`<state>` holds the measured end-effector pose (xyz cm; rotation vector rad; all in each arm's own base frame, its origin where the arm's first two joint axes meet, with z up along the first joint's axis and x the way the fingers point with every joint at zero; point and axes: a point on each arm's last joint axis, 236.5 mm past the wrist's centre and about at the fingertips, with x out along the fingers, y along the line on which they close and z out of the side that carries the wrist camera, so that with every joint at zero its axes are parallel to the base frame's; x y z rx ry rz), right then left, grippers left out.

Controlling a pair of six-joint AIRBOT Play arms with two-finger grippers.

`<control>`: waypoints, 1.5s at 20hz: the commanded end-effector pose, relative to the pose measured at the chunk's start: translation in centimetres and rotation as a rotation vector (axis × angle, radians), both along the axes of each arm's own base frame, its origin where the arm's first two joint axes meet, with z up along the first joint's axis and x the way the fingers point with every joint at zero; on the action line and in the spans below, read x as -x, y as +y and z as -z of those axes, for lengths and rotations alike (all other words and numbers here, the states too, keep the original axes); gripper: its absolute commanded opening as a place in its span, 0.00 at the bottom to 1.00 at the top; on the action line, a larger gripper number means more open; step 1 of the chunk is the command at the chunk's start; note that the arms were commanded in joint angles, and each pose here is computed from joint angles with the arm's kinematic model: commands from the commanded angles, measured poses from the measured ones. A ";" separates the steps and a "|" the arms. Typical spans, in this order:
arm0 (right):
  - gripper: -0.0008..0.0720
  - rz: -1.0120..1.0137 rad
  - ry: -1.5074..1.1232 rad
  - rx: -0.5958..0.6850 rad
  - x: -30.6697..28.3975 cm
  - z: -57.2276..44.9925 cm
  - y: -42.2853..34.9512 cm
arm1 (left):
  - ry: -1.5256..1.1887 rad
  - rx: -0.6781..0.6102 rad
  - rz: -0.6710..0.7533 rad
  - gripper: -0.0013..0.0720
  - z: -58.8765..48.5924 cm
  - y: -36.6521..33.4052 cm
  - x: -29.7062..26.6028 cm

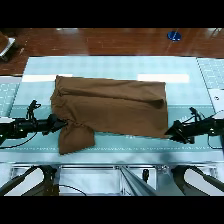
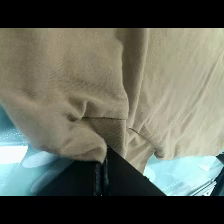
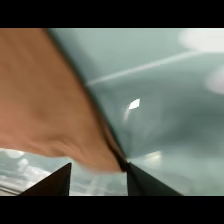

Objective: Fold the shirts.

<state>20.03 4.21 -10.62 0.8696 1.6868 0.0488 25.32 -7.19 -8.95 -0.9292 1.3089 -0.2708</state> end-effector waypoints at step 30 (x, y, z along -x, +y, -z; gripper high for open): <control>0.58 -0.003 -0.546 0.112 -31.4 -5.9 -3.7 | -0.210 0.033 -0.079 0.71 -6.5 2.7 -29.0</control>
